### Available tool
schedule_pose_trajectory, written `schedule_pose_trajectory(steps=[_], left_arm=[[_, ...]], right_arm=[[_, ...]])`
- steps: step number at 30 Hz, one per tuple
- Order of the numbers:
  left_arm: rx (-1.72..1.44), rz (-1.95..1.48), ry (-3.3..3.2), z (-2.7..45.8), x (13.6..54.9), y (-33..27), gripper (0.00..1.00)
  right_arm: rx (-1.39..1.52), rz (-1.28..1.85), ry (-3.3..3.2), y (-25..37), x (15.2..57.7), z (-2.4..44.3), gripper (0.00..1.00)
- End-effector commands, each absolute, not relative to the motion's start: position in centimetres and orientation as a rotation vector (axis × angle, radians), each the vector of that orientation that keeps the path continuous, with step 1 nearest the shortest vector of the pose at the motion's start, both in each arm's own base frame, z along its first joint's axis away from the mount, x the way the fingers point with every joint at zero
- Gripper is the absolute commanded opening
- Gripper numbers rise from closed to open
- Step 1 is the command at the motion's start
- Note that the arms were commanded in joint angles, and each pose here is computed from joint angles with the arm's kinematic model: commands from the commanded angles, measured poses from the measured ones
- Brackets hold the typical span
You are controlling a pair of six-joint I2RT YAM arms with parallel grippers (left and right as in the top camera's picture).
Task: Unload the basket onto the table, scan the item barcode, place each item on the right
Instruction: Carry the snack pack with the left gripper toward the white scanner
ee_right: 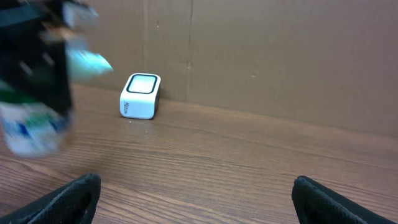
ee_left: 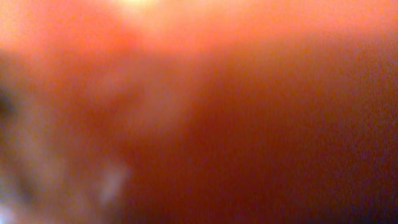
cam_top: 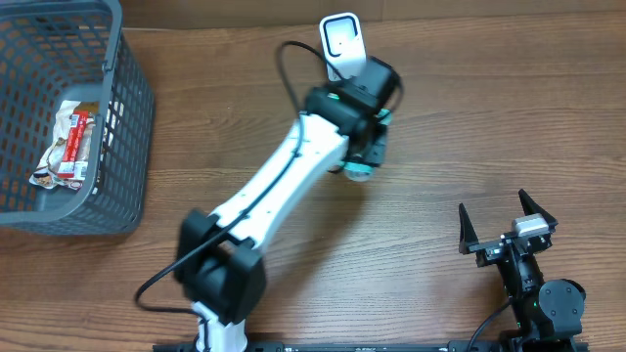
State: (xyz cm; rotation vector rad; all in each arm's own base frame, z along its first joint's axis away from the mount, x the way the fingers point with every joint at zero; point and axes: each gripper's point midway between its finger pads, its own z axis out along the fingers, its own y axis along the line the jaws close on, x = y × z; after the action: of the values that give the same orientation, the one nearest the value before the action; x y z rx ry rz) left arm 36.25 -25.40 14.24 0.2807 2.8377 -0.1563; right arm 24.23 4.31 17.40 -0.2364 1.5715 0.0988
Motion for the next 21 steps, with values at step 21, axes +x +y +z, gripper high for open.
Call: schedule_pose_trajectory(steps=[21], left_arm=[[0.176, -0.075, 2.804, 5.1, 35.9, -28.7, 0.31]], right_arm=[[-0.24, 0.096, 1.567, 4.3, 24.2, 17.2, 1.0]])
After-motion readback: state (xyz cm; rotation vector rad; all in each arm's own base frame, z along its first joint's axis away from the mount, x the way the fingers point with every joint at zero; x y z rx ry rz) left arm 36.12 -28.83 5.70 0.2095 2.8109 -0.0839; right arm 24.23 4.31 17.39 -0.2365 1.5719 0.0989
